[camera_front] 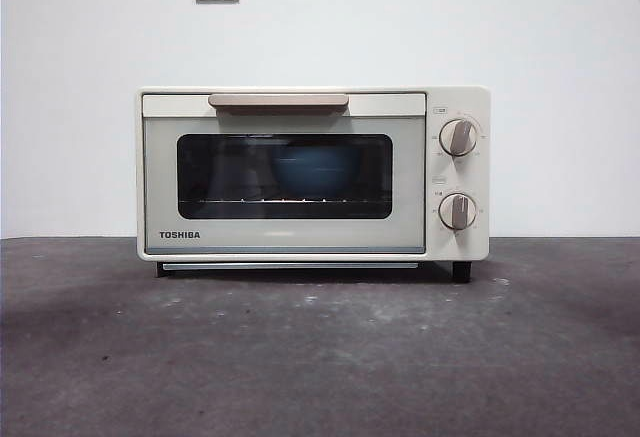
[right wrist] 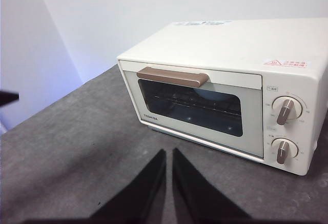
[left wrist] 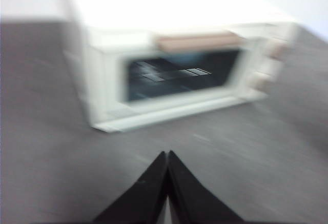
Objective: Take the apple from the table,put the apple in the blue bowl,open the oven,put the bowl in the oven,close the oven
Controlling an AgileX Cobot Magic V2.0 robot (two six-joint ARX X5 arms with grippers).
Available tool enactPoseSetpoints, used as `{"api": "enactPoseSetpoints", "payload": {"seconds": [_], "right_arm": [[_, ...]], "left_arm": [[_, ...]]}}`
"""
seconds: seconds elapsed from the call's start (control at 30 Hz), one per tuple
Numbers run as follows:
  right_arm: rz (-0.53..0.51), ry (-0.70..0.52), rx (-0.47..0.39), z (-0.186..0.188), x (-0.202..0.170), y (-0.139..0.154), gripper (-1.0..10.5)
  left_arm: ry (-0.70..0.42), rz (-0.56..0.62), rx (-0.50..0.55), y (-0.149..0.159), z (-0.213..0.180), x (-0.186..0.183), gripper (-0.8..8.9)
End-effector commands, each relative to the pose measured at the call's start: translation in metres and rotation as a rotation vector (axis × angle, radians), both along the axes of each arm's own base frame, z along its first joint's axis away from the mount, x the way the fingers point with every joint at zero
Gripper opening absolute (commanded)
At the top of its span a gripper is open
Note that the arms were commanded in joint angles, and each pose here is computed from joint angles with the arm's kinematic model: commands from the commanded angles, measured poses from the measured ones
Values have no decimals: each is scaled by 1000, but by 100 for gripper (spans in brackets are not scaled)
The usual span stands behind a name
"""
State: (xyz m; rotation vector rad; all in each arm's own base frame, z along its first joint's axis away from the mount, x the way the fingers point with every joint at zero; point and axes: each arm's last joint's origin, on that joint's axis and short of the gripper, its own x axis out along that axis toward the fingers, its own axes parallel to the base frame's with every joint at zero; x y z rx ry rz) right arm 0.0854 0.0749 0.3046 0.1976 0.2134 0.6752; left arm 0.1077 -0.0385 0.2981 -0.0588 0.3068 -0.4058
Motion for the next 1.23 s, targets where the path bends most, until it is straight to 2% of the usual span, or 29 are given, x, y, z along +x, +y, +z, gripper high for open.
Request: {"api": "enactPoseSetpoints", "payload": {"seconds": [0.03,0.17,0.37,0.73,0.93,1.23], "right_arm": [[8,-16,2,2,0,1,5],[8,-17,3,2,0,1,5],[8,-18,4,2,0,1,5],[8,-18,5,3,0,1,5],[8,-18,5,3,0,1,5],[8,-19,5,3,0,1,5]], "left_arm": [[-138,133,136,10,5,0,8],[-227,264,138,24,-4,-5,8],[-325,404,114,37,-41,-12,8],[-235,448,88,41,-111,-14,7],[-169,445,97,41,-134,-15,8],[-112,461,25,41,-150,-12,7]]}}
